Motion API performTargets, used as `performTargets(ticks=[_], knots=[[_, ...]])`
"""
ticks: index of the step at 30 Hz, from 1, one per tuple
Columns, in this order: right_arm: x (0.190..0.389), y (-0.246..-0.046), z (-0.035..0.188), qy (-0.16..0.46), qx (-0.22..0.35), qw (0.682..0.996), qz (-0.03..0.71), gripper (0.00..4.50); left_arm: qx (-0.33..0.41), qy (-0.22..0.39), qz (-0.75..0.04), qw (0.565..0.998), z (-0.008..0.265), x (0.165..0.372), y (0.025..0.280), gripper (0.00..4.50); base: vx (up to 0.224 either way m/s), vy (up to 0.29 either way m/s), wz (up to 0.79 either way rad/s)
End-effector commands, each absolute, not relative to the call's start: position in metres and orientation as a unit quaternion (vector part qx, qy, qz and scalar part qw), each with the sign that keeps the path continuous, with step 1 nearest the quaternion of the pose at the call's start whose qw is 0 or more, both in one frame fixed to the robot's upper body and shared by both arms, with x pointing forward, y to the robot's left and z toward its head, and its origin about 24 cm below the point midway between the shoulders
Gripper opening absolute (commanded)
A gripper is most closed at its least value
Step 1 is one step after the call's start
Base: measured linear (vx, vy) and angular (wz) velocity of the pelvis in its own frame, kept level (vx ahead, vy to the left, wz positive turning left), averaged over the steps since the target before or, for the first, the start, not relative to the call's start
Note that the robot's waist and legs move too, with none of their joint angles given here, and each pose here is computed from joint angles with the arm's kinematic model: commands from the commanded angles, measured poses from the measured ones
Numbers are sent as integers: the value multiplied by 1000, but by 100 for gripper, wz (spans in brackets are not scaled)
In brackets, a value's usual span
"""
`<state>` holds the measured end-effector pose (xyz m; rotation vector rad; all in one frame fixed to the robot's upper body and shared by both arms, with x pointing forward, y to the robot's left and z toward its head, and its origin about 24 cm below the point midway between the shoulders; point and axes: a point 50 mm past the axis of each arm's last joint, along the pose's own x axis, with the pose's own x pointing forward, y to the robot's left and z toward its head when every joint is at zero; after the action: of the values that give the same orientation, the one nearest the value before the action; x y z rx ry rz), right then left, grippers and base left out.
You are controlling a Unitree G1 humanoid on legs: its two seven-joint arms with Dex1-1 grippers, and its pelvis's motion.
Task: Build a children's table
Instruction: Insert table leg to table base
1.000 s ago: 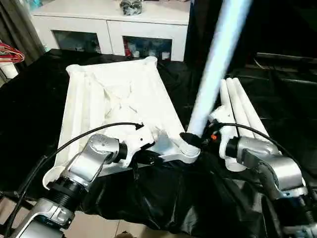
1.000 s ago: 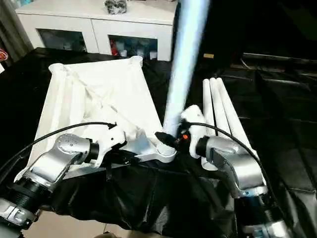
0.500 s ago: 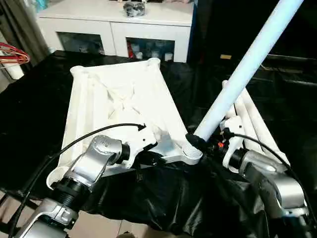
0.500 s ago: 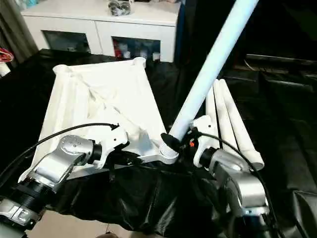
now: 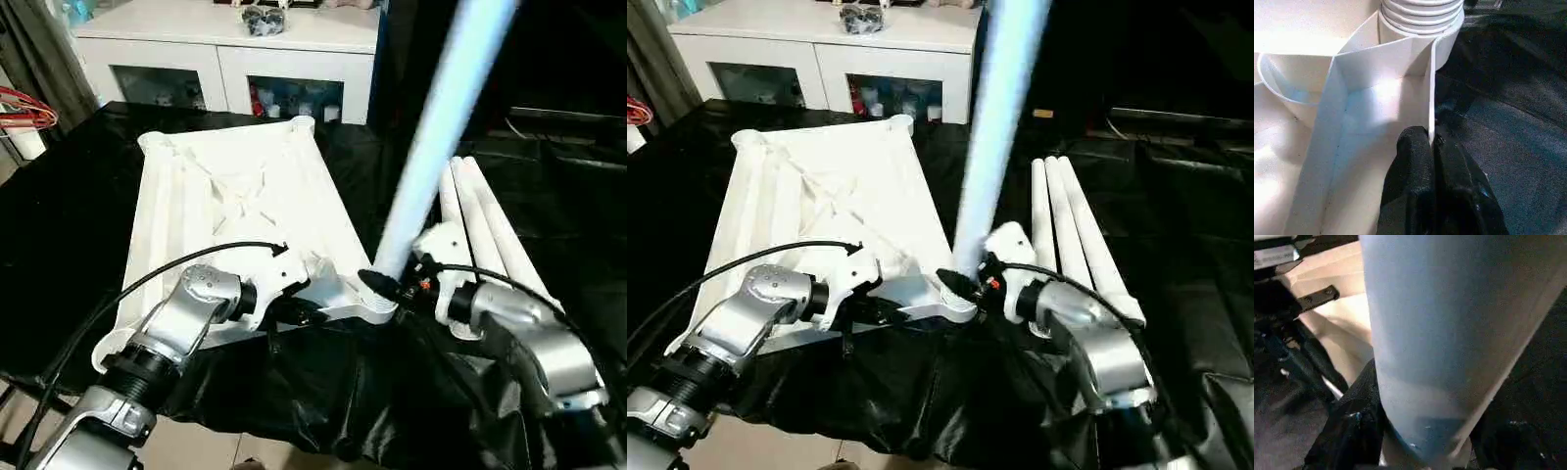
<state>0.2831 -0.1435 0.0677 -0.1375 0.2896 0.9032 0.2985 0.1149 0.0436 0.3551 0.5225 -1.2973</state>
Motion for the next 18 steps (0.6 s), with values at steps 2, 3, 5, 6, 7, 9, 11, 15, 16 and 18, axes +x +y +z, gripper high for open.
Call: performTargets(ticks=[2, 3, 5, 6, 7, 9, 11, 15, 16, 18], knots=[[270, -138, 35, 207, -60, 852, 478, 189, 161, 221, -606, 747, 51, 302, 114, 0, 0, 0, 0], [270, -138, 35, 204, -60, 848, 486, 189, 161, 219, -610, 744, 52, 302, 114, 0, 0, 0, 0], [269, -137, 35, 193, -63, 835, 511, 189, 167, 217, -622, 733, 54, 301, 115, 0, 0, 0, 0], [269, -136, 35, 189, -63, 830, 522, 189, 171, 218, -629, 726, 55, 300, 116, 0, 0, 0, 0], [269, -136, 35, 188, -62, 828, 524, 189, 171, 218, -631, 724, 56, 300, 116, 0, 0, 0, 0], [268, -135, 33, 185, -49, 812, 552, 189, 180, 221, -648, 706, 59, 300, 120, 0, 0, 0, 0], [267, -135, 32, 187, -50, 804, 562, 189, 181, 224, -651, 702, 60, 300, 122, 0, 0, 0, 0], [270, -138, 27, 194, -56, 790, 579, 189, 189, 226, -655, 696, 66, 304, 127, 0, 0, 0, 0], [273, -139, 26, 195, -58, 790, 579, 189, 191, 225, -652, 699, 67, 306, 129, 0, 0, 0, 0], [276, -139, 27, 196, -57, 794, 573, 189, 193, 222, -641, 709, 69, 309, 130, 0, 0, 0, 0]])
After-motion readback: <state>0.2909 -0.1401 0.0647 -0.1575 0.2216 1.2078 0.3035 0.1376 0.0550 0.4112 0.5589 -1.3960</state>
